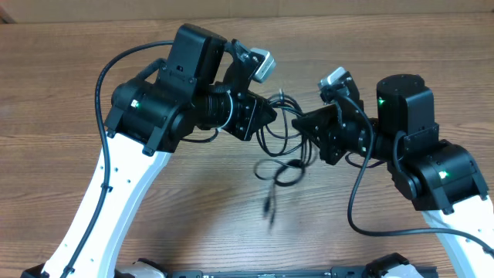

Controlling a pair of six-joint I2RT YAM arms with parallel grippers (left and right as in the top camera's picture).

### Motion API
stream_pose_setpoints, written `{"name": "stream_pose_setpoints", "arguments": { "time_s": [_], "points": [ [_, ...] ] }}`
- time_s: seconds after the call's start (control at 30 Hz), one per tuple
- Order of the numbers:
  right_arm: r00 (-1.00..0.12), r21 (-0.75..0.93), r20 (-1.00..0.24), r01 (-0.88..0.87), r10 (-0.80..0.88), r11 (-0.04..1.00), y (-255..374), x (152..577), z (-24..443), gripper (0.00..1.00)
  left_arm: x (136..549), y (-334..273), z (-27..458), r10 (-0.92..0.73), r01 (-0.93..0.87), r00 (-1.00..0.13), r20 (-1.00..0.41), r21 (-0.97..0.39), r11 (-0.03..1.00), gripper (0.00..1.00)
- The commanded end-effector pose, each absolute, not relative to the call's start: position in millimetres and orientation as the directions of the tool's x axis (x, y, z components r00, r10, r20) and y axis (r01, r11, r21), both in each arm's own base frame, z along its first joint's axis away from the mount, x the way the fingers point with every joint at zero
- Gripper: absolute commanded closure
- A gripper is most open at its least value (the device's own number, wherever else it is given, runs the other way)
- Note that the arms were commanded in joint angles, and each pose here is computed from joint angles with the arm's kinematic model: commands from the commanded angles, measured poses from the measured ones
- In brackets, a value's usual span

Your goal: Untangle cables

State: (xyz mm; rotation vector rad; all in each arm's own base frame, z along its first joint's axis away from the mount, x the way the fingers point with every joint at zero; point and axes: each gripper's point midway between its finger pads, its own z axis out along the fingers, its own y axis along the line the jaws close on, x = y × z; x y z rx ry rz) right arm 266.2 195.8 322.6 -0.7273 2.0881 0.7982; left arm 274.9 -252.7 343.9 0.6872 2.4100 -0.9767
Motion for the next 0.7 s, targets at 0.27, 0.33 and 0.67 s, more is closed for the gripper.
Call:
{"name": "stream_pose_setpoints", "arguments": {
  "time_s": [0.27,0.33,0.67],
  "points": [
    [-0.489,0.418,-0.829,-0.864,-0.270,0.281,225.7,203.5,346.4,0.96,341.7,-163.6,329.8,-0.416,-0.207,-0.756,-0.505,-0.418,0.884,0.96],
    [-0.482,0.411,-0.834,-0.867,-0.268,0.280,225.5,203.1,348.1,0.96,344.4,-156.6,330.2,-0.463,-0.261,-0.726,-0.509,-0.419,0.870,0.96],
    [-0.729,0.440,-0.683,-0.452,-0.037,0.776,174.8,270.2,311.4,0.17,322.5,-186.8,324.2,-0.078,0.125,-0.845,-0.529,-0.337,0.933,0.96]
  ]
}}
